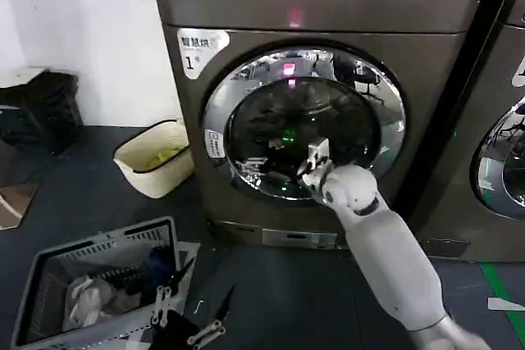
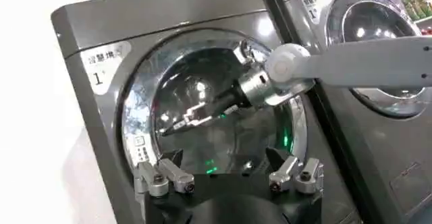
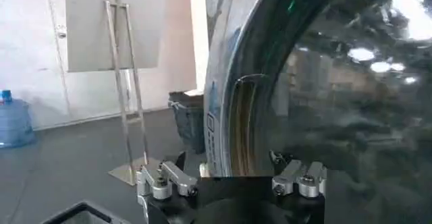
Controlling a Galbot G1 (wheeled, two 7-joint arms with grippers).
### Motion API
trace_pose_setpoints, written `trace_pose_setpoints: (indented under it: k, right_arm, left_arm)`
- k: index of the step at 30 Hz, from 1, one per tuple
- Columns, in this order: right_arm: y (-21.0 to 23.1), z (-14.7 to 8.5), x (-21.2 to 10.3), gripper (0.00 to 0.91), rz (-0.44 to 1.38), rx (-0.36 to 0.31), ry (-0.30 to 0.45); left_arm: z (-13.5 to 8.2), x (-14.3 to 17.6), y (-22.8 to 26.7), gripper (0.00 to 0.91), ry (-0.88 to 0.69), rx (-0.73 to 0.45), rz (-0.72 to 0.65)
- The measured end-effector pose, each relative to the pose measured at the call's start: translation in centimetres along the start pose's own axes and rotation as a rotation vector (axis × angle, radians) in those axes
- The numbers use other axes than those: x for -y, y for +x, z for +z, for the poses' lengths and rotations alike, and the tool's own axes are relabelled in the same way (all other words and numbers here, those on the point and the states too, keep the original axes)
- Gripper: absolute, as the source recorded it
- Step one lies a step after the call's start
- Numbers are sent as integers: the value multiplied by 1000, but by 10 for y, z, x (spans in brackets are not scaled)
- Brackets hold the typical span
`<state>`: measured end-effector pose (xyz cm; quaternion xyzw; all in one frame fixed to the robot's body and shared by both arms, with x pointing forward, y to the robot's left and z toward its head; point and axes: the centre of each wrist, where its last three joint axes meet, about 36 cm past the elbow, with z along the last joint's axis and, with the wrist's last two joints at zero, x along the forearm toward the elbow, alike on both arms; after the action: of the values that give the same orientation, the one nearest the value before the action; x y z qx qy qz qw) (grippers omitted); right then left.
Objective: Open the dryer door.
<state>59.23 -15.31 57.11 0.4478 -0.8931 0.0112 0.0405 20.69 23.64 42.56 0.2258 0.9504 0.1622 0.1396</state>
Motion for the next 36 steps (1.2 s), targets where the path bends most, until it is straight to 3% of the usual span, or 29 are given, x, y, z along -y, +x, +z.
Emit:
trace_pose_setpoints:
  k: [36]
  right_arm:
    - [-55, 7, -6, 907, -26, -31, -2]
  left_arm:
    - [1, 0, 0, 907, 1, 1, -9]
